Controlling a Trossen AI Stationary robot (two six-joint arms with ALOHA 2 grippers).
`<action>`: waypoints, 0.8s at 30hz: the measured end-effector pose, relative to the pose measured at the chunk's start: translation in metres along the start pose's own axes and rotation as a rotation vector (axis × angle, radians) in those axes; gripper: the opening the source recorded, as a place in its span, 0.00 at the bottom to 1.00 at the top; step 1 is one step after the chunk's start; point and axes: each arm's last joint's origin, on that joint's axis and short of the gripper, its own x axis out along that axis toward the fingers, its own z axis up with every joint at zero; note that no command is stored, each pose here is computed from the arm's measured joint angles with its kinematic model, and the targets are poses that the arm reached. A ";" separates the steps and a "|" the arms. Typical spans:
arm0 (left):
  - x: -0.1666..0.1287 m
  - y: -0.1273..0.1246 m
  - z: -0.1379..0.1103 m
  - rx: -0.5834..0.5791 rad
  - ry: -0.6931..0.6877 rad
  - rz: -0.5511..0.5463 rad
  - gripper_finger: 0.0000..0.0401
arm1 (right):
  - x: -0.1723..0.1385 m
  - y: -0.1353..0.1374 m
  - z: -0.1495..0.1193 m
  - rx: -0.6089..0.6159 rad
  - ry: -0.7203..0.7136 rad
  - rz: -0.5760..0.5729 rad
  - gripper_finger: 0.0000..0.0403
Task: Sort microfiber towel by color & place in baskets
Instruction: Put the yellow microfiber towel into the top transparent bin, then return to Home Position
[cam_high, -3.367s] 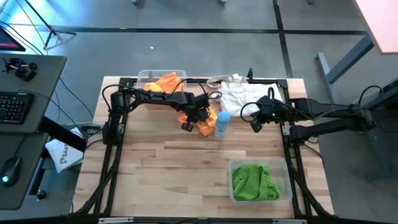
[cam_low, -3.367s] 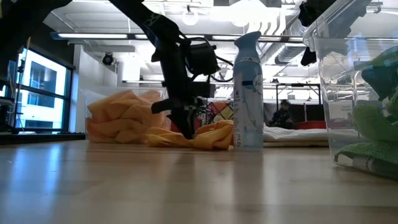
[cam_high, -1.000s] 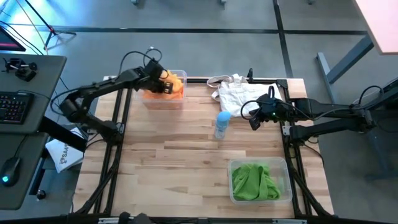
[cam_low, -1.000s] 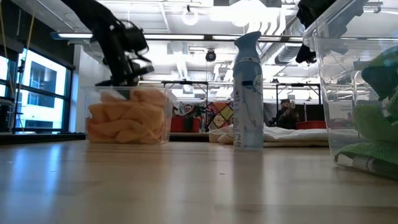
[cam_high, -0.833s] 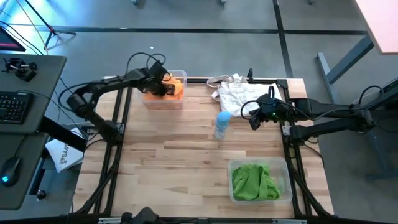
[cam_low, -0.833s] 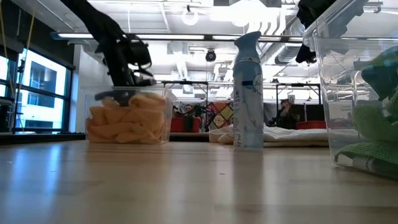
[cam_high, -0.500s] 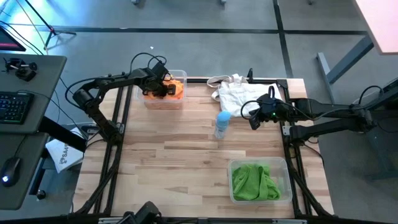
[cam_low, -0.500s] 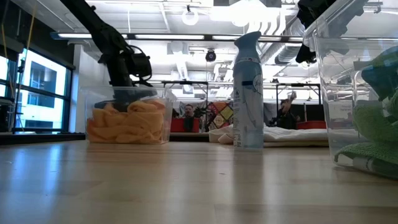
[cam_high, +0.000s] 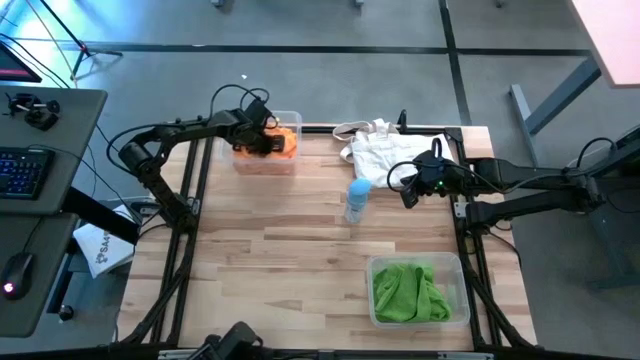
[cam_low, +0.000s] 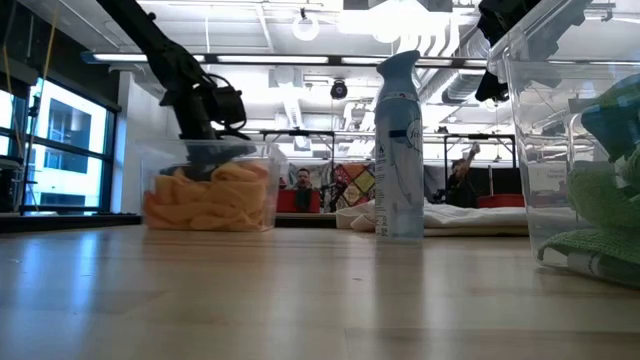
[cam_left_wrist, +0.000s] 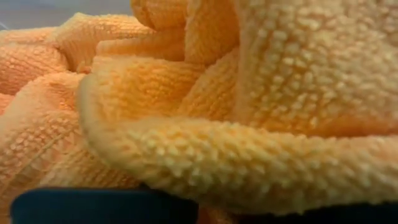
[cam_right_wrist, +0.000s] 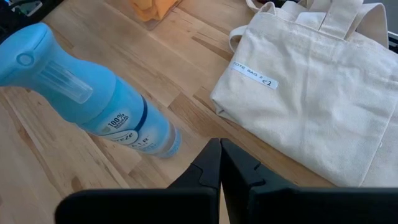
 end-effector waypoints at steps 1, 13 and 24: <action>-0.001 0.000 0.001 -0.005 -0.009 -0.005 0.20 | 0.000 0.000 0.000 0.000 0.000 0.000 0.00; -0.073 0.000 -0.007 -0.054 -0.154 -0.091 0.21 | 0.000 0.000 0.000 -0.008 0.001 0.000 0.00; -0.129 -0.005 -0.035 -0.028 -0.230 -0.193 0.21 | 0.000 0.000 0.000 -0.036 0.004 0.002 0.00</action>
